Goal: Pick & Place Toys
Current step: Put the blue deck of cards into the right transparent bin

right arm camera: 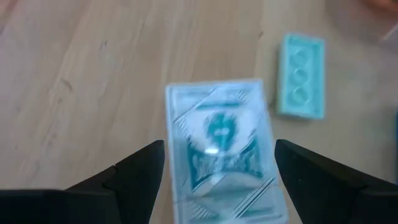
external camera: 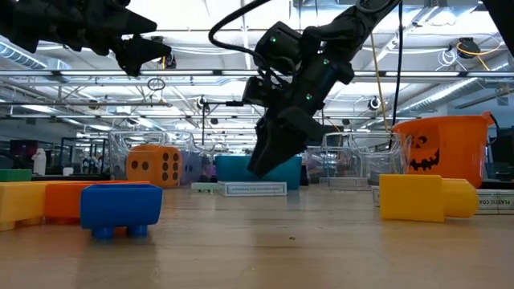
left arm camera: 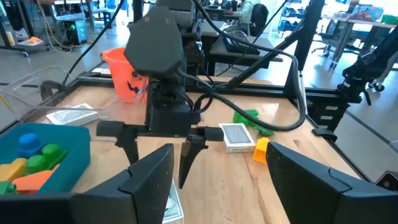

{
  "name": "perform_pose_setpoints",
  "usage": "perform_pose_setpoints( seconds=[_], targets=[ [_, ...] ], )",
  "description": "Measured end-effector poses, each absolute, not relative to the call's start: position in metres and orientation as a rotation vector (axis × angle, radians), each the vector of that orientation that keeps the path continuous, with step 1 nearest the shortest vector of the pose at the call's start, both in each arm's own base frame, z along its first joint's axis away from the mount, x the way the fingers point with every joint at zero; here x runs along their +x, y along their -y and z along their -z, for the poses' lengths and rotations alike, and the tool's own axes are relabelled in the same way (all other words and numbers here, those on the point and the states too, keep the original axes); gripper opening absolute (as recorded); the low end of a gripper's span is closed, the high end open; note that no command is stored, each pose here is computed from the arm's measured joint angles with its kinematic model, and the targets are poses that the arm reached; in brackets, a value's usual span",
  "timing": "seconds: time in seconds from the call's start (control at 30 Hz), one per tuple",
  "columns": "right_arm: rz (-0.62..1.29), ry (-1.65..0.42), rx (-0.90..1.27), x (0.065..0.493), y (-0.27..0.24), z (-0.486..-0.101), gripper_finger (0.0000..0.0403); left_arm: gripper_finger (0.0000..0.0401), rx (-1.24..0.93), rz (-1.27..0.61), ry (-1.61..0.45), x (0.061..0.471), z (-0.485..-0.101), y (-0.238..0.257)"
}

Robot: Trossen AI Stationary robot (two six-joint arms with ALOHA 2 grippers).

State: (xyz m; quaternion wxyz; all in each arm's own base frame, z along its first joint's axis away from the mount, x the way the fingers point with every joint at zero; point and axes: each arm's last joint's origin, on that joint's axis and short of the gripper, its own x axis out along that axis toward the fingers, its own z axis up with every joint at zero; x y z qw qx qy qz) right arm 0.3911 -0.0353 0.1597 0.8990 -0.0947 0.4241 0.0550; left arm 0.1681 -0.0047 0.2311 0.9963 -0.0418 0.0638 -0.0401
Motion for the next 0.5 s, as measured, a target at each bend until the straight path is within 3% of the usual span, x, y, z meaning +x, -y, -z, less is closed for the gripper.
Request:
perform_pose_setpoints(
  seconds=[0.2,0.5],
  targets=[
    [-0.102,-0.883,-0.170,0.3909,0.0355,-0.1595,0.0309,0.0257,-0.084,0.080,-0.127,0.1681,-0.2312,0.0046],
    [-0.102,-0.881,-0.170,0.3910,0.0355,-0.1596,0.0361,0.0257,-0.083,0.080,-0.126,0.1681,-0.2312,0.0046]
  ],
)
